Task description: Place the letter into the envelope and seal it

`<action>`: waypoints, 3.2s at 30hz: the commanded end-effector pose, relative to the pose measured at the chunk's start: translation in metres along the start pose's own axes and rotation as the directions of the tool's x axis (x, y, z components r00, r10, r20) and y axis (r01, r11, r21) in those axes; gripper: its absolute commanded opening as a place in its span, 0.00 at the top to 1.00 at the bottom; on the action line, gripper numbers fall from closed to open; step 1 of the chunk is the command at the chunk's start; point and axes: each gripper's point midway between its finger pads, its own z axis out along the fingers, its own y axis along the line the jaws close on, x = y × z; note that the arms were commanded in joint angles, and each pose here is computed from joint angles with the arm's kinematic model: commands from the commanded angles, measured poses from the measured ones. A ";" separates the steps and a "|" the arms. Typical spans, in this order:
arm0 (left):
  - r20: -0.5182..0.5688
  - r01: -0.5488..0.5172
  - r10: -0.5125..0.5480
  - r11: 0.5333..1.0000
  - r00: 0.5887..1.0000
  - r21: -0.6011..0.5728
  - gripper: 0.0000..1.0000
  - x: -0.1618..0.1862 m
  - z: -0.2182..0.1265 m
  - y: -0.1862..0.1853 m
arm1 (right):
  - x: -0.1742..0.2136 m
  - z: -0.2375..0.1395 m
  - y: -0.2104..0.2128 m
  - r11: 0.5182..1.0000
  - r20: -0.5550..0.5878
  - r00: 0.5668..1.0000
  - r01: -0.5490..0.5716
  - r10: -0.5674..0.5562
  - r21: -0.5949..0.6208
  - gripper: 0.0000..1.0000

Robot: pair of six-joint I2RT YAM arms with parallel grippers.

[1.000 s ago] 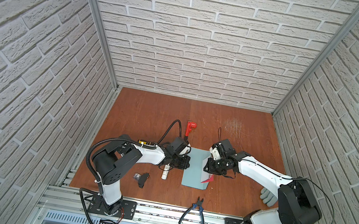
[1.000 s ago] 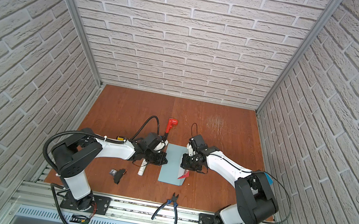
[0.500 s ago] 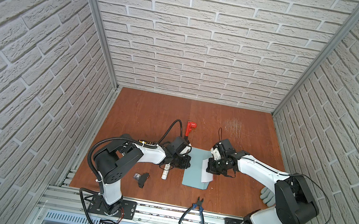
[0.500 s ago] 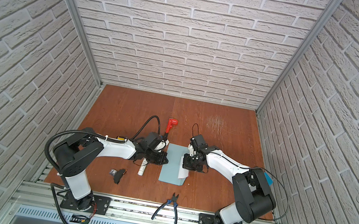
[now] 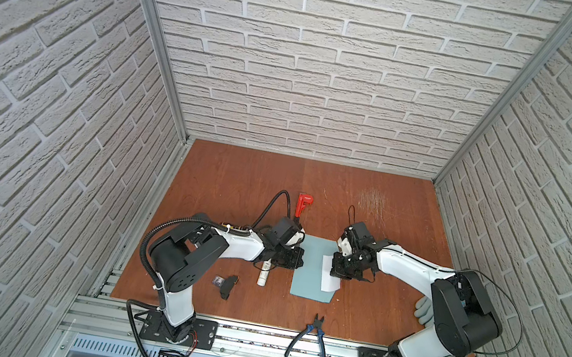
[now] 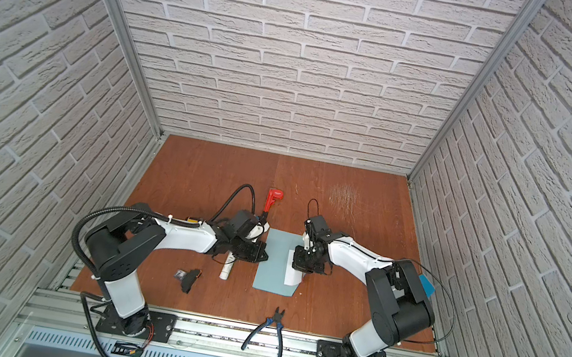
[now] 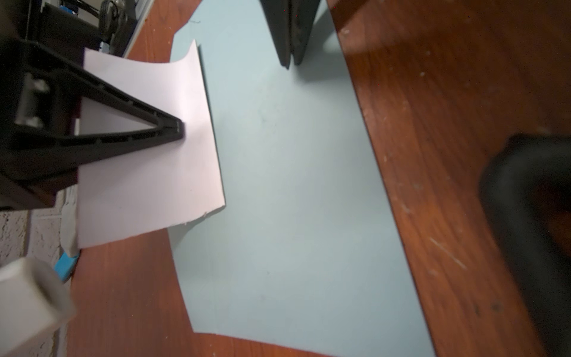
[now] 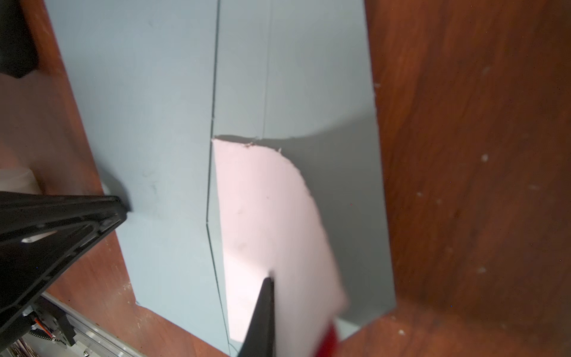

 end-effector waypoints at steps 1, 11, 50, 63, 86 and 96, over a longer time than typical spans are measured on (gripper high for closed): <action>-0.056 0.013 -0.017 0.998 0.998 -0.069 1.00 0.014 0.008 0.023 | -0.002 -0.001 -0.002 1.000 -0.009 1.000 -0.022 0.022 0.011 0.94; -0.062 0.009 -0.012 0.998 0.998 -0.056 1.00 0.014 0.010 0.022 | -0.007 -0.001 0.003 1.000 -0.015 1.000 -0.013 0.014 0.006 0.94; -0.034 0.012 -0.012 1.000 0.999 -0.002 0.71 0.006 0.004 0.018 | -0.011 -0.019 0.018 0.992 -0.096 0.993 0.072 -0.062 0.102 0.94; -0.031 0.017 -0.017 1.000 0.999 0.005 0.69 0.005 0.002 0.019 | -0.012 -0.034 0.028 0.996 -0.058 0.996 0.068 -0.065 0.057 0.89; 0.421 -0.214 -0.167 0.664 0.892 0.717 0.50 -0.096 -0.162 -0.118 | -0.038 -0.166 0.133 0.818 0.421 0.898 0.335 -0.127 -0.467 0.94; 0.421 -0.246 -0.192 0.575 0.886 0.780 0.55 -0.105 -0.180 -0.139 | -0.031 -0.187 0.146 0.750 0.482 0.863 0.416 -0.149 -0.514 0.94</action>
